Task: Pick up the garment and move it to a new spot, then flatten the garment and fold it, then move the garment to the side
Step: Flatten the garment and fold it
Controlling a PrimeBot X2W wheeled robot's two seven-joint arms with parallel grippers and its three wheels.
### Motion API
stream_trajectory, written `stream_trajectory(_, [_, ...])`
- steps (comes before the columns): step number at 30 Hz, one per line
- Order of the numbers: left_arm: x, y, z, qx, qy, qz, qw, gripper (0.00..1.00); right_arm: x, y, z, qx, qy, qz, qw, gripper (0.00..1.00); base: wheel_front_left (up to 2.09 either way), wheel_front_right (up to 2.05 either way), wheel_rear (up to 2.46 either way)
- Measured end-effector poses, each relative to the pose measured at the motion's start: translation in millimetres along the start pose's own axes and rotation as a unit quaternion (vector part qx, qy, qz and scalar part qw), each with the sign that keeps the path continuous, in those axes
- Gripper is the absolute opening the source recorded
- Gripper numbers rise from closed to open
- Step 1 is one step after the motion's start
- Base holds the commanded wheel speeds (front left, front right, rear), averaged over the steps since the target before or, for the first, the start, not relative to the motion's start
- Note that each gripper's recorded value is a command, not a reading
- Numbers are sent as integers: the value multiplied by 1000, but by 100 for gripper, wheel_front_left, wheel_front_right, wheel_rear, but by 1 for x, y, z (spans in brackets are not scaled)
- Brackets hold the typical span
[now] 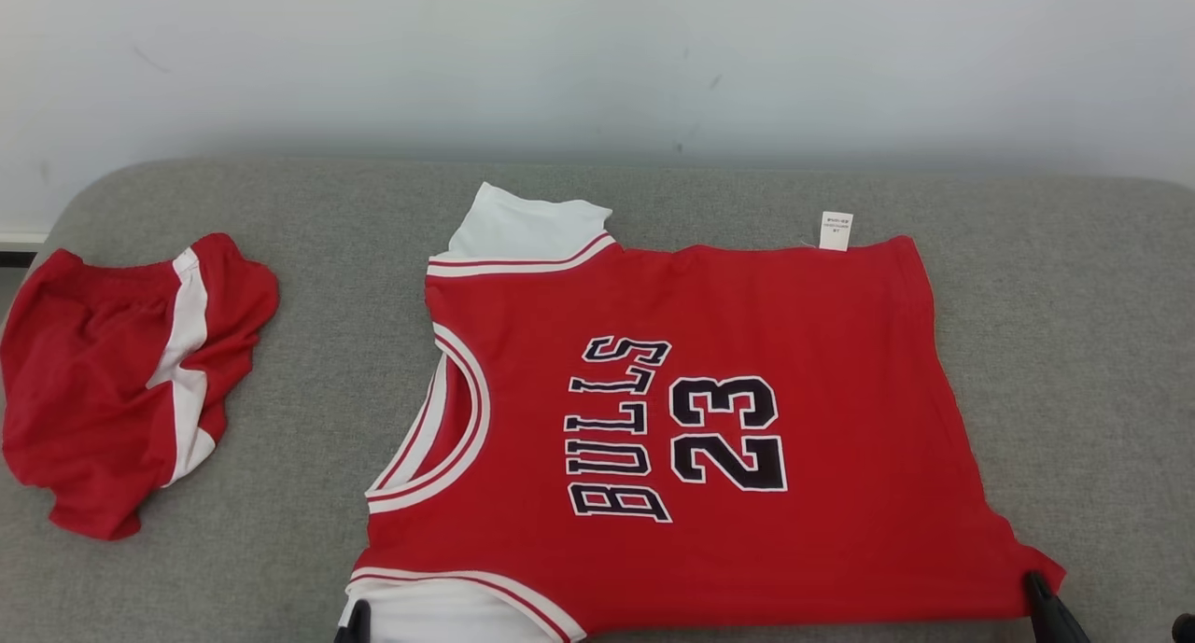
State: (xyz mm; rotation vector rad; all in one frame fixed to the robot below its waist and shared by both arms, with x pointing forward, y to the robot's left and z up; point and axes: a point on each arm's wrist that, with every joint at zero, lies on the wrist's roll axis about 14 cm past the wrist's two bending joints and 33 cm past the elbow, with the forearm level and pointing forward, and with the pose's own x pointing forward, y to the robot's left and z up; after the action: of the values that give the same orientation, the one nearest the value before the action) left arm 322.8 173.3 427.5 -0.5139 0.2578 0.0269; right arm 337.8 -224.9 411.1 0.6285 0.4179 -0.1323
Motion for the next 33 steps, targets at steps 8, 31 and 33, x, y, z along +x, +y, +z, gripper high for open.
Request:
stream_trajectory(8, [14, -10, 17, -3, -25, -21, 999, 0, 7, 14, 14, 7, -25, 19, 999, 0, 0, 0, 0])
stream_trajectory(31, [122, -26, 45, 53, 16, -62, 997, 0, 109, 66, 41, -41, -2, 32, 999, 0, 0, 0, 0])
stream_trajectory(33, [127, -26, 44, 53, 18, -63, 996, 0, 116, 69, 41, -43, -3, 31, 999, 0, 0, 0, 0])
